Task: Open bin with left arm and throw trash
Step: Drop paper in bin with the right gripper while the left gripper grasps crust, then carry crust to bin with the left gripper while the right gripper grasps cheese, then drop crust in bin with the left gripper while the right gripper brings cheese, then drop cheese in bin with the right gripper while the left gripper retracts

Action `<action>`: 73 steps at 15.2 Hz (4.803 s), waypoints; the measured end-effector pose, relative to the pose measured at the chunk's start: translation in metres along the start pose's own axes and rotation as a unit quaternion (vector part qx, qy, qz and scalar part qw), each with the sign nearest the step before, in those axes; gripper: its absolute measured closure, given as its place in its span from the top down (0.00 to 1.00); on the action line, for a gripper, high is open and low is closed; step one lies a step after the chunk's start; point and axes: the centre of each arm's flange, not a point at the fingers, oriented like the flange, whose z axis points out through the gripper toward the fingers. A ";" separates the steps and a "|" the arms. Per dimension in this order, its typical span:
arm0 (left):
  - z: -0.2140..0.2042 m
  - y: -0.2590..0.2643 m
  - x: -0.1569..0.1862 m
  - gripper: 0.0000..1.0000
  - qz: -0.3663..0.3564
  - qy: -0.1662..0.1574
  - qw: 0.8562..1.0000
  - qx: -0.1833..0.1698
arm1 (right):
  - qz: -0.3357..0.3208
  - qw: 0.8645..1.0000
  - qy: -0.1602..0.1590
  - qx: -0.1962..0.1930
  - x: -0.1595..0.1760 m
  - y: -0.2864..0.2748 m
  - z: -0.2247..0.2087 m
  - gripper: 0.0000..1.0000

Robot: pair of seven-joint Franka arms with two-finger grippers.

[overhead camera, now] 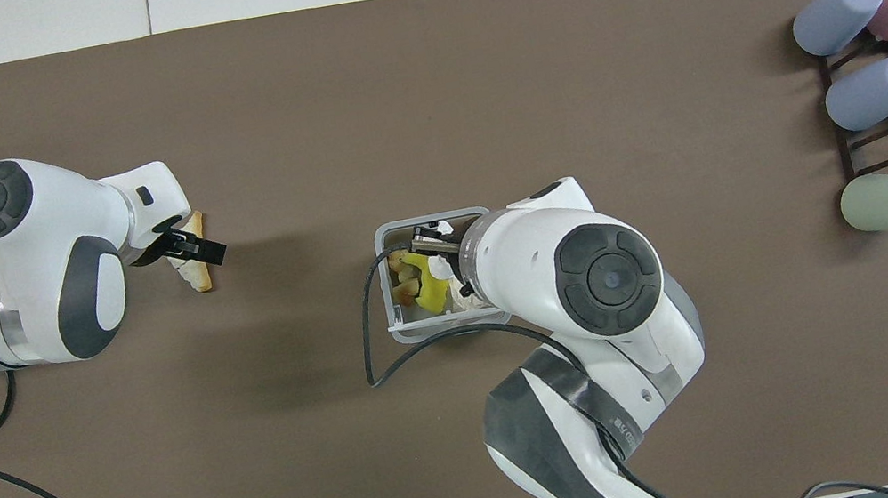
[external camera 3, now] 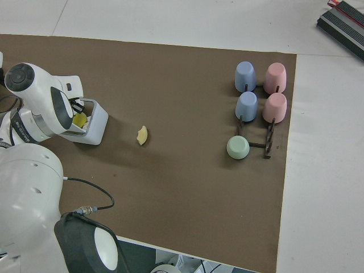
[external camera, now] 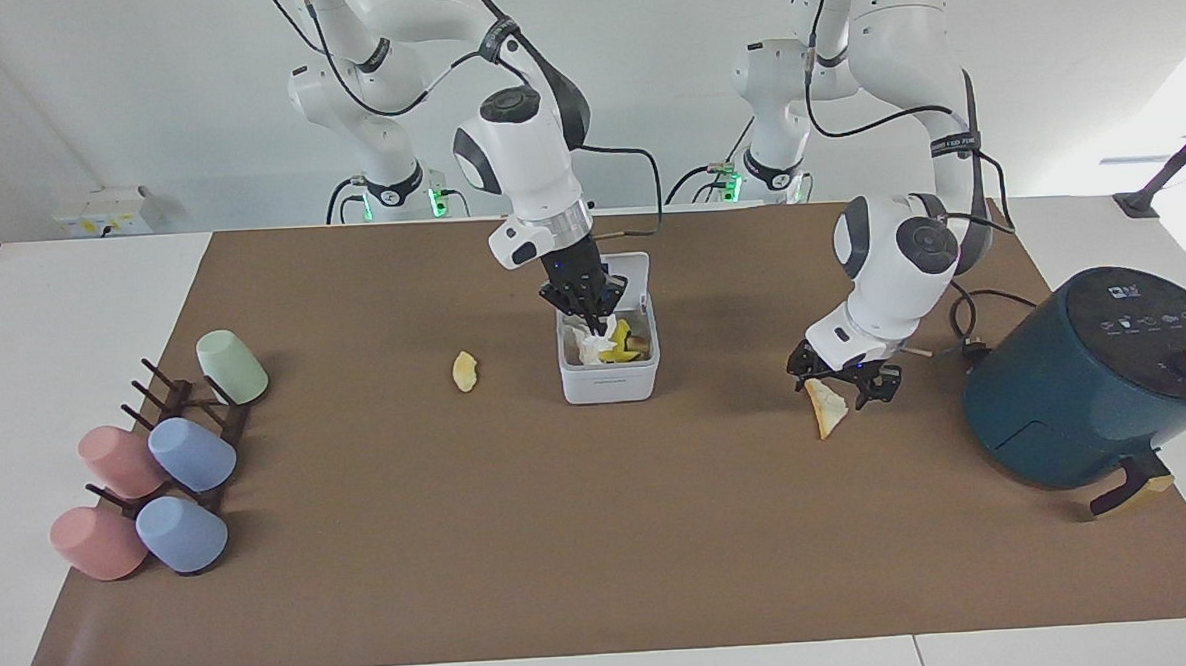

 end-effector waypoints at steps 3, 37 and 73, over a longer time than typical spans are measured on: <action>0.015 -0.006 0.002 1.00 -0.002 0.008 1.000 0.004 | 0.003 1.000 -0.002 -0.005 0.003 0.003 0.000 0.54; -0.111 0.078 0.079 0.09 -0.183 0.002 0.981 -0.058 | -0.215 0.960 -0.094 -0.154 0.057 0.202 0.089 0.96; -0.171 -0.009 0.015 1.00 -0.220 0.012 0.974 -0.058 | -0.094 0.995 -0.034 -0.016 0.036 -0.026 -0.050 0.11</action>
